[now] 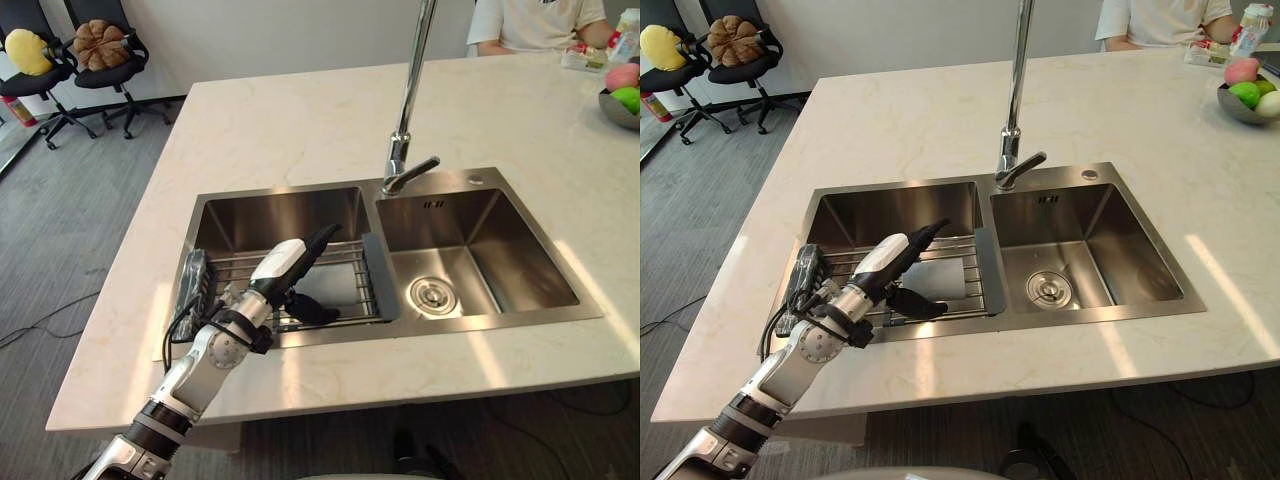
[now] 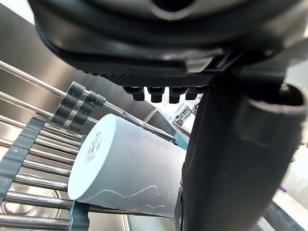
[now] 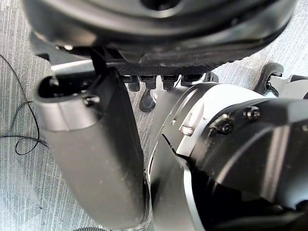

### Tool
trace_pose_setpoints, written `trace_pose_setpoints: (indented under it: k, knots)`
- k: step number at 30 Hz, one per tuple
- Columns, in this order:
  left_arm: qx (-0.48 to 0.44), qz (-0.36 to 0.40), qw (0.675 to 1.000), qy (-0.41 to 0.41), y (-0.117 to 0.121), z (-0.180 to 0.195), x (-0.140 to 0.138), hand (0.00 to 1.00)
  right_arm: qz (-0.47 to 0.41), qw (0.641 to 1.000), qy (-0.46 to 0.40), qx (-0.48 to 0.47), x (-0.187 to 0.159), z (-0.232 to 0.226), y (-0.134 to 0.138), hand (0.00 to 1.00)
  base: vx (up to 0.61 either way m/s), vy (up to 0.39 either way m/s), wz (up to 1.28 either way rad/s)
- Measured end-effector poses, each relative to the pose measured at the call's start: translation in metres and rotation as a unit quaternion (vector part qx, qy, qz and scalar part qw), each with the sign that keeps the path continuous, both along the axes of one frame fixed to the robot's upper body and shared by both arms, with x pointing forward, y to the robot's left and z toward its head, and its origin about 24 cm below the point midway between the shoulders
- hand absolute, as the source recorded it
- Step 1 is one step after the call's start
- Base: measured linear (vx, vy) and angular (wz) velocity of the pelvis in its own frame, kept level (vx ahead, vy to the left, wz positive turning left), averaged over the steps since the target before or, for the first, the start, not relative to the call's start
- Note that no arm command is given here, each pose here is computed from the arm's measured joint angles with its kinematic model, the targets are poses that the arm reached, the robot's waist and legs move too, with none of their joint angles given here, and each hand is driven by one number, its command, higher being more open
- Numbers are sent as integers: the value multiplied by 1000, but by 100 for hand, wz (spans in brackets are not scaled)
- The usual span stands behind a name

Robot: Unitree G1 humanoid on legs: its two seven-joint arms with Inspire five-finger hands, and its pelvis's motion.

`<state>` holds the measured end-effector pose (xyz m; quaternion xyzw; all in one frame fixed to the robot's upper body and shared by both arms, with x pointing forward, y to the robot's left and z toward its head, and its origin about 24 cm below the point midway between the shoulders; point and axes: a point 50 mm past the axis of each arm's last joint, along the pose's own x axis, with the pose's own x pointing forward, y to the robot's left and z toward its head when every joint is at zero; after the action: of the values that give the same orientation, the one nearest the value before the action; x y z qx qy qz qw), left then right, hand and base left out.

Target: Walk over to the sink, pick up the cup, carry it to the dishwasher, place the cup inside the dishwasher, then close the dishwasher door

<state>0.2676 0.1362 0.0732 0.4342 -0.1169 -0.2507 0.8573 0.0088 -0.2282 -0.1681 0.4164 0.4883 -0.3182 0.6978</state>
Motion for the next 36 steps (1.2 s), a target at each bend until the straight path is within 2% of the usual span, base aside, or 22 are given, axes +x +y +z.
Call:
trace_pose_setpoints:
  k: [6,21,36]
  knots:
    - [55,-53,997,32,-1,5,3,100,1,1000,2,1,-2,0,0,100,-10,-3,1]
    - [83,-113,984,112,1,20,11,100,15,1000,-1,11,-4,1,-1,100,0,0,0]
    - [70,-115,982,131,4,25,16,100,16,1000,-3,18,-7,2,-3,100,0,0,0]
